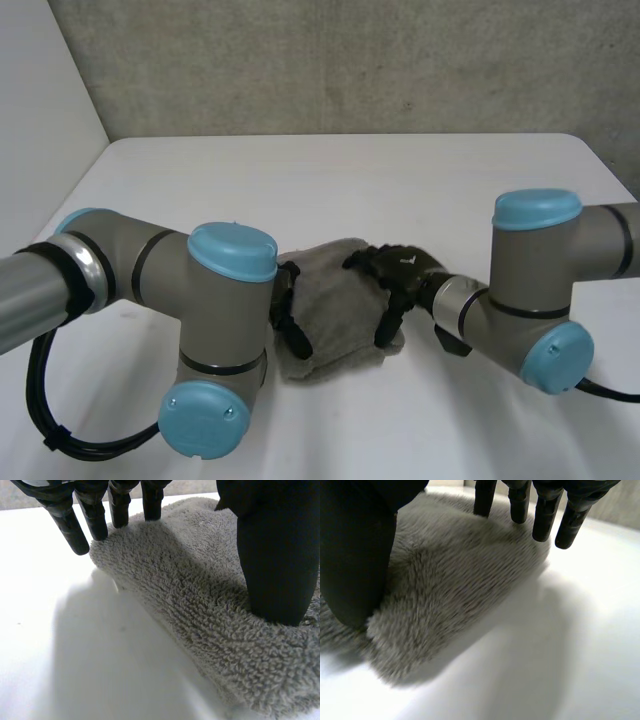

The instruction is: Fold the towel.

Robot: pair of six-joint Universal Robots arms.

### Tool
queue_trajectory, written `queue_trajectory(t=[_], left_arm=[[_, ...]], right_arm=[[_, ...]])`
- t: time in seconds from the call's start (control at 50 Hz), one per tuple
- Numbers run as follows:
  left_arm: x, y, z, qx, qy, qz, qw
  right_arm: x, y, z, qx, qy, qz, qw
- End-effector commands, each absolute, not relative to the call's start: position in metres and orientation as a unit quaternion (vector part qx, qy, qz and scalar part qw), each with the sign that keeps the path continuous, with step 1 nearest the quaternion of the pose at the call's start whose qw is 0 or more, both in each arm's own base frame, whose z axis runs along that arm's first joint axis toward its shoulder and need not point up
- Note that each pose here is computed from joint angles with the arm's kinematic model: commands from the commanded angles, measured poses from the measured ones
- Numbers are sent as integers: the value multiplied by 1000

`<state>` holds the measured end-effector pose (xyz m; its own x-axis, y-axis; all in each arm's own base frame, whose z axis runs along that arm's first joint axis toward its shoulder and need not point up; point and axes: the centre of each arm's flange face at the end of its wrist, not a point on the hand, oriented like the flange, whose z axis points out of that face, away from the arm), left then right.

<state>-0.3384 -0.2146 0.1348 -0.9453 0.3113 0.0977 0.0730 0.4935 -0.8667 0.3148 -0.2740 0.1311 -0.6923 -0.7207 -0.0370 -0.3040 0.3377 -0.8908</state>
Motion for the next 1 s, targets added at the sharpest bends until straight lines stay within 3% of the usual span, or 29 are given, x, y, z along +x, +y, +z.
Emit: queue_trajectory(t=[0.02,0.1,0.14,0.22,0.36,0.46,0.64,0.78,1.0], left_arm=[[-337,-214,182,-113,-824,536,142],[-332,-215,217,-99,-802,568,160],[-317,-222,255,-78,-775,605,164],[-298,-228,291,-71,-748,641,156],[-260,-230,344,-79,-705,695,115],[-243,-227,348,-65,-707,697,100],[-245,-223,340,-82,-716,685,110],[-249,-224,343,-101,-709,685,133],[-242,-231,343,-95,-710,687,126]], right_arm=[[310,-276,187,-311,753,-537,216],[303,-271,240,-294,717,-597,208],[298,-269,255,-281,708,-616,201],[283,-267,296,-225,675,-682,169],[255,-270,324,-174,659,-720,129],[247,-266,317,-169,686,-698,116],[243,-264,316,-158,698,-693,90],[244,-262,318,-159,696,-694,90],[243,-258,325,-161,688,-702,91]])
